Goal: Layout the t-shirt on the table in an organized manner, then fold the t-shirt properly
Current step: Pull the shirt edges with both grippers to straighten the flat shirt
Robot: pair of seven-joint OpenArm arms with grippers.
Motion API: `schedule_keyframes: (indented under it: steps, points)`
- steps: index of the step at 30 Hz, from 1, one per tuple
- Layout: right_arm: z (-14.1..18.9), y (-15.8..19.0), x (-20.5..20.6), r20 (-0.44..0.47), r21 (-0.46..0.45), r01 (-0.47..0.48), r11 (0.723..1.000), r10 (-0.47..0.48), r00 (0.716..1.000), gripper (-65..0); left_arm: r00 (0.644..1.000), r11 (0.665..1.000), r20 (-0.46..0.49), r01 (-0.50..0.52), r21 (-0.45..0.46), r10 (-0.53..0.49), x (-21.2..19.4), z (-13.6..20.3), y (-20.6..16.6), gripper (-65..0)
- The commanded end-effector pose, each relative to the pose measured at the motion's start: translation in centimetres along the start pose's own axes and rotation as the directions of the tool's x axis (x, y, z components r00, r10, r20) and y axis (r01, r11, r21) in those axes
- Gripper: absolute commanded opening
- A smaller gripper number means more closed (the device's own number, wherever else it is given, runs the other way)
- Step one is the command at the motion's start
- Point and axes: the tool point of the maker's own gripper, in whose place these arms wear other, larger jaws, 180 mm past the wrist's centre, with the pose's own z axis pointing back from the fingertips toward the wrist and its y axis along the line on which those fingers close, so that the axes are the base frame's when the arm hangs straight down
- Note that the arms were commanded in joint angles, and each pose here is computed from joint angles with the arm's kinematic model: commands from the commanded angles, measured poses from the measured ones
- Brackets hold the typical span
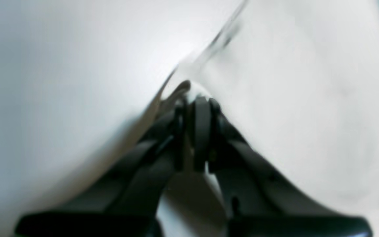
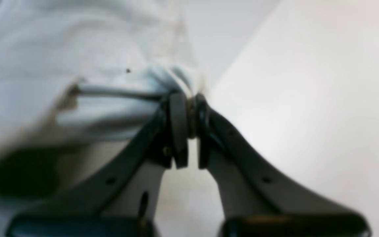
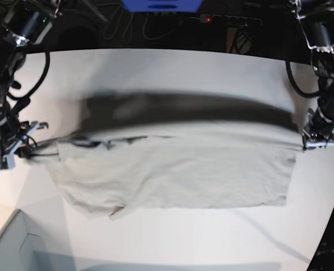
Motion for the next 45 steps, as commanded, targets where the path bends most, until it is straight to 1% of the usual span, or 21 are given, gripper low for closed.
schedule_keyframes:
  steps: [1,3,6,9,11,15,19,20,22,24,27,29,37,40,43,45]
  points:
    - [0.3,-1.8,2.0,0.035,-0.042,-0.025,0.999,0.026,0.999,-65.0,0.998,0.999,0.065,0.016,-0.03,-0.014,3.4,0.1,-1.5,-64.9]
    - [-0.2,-1.9,3.7,0.02,-0.042,-0.045,0.998,0.046,0.999,-65.0,0.998,0.998,0.066,0.019,-0.056,-0.015,5.3,0.0,-2.9,-64.9]
    - [-0.4,-2.8,5.7,0.007,-0.059,-0.071,0.996,0.071,0.997,-65.0,0.998,0.996,0.059,0.017,-0.091,-0.012,6.8,-0.2,-4.9,-64.9]
    - [-0.3,-3.0,5.4,-0.011,-0.061,-0.076,0.995,0.075,0.997,-65.0,0.999,0.994,0.045,0.019,-0.104,-0.015,6.9,-0.1,-5.5,-64.9]
    - [-0.2,-2.7,3.7,-0.044,-0.051,-0.079,0.996,0.077,0.996,-65.0,0.999,0.995,0.037,0.018,-0.103,-0.014,6.5,-0.2,-5.4,-64.9]
    - [0.4,-1.7,-0.3,-0.125,-0.021,-0.084,0.996,0.081,0.989,-65.0,0.999,0.998,-0.018,0.026,-0.055,-0.027,3.5,0.1,-2.7,-64.9]
    - [1.3,-0.4,-4.6,-0.211,0.013,-0.08,0.997,0.081,0.974,-65.0,0.996,0.999,-0.085,0.035,0.003,-0.035,0.1,0.8,0.4,-64.9]
    - [1.5,0.0,-5.5,-0.22,0.021,-0.077,0.997,0.08,0.972,-65.0,0.995,0.999,-0.094,0.033,0.017,-0.031,-0.5,1.1,1.3,-64.9]
    - [2.2,0.9,-7.3,-0.222,0.043,-0.072,0.996,0.08,0.972,-65.0,0.994,0.999,-0.108,-0.01,0.054,0.016,-2.0,1.8,3.2,-64.9]
    - [2.7,2.3,-8.6,-0.198,0.068,-0.053,0.996,0.065,0.978,-65.0,0.992,0.993,-0.099,-0.072,0.094,0.081,-2.9,2.6,5.3,-64.9]
    - [3.8,3.5,-10.6,-0.195,0.093,-0.039,0.995,0.057,0.979,-65.0,0.987,0.984,-0.093,-0.116,0.134,0.129,-3.9,3.4,7.2,-64.9]
    - [4.4,4.2,-11.8,-0.208,0.105,-0.027,0.994,0.049,0.977,-65.0,0.986,0.982,-0.101,-0.121,0.145,0.136,-4.4,3.6,7.6,-64.9]
    - [6.5,6.4,-15.8,-0.288,0.137,0.021,0.99,0.02,0.957,-65.0,0.985,0.983,-0.106,-0.123,0.137,0.139,-4.6,3.5,7.3,-64.9]
    - [7.0,6.6,-16.6,-0.308,0.141,0.022,0.99,0.023,0.951,-65.0,0.984,0.983,-0.117,-0.121,0.137,0.137,-4.9,3.5,7.4,-64.9]
    - [7.5,6.5,-17.2,-0.322,0.138,0.026,0.99,0.02,0.947,-65.0,0.983,0.982,-0.129,-0.111,0.155,0.131,-5.6,4.2,8.2,-64.9]
    - [7.8,5.5,-17.5,-0.328,0.109,0.034,0.993,0.004,0.945,-65.0,0.984,0.987,-0.137,-0.094,0.134,0.112,-5.8,4.3,8.1,-64.9]
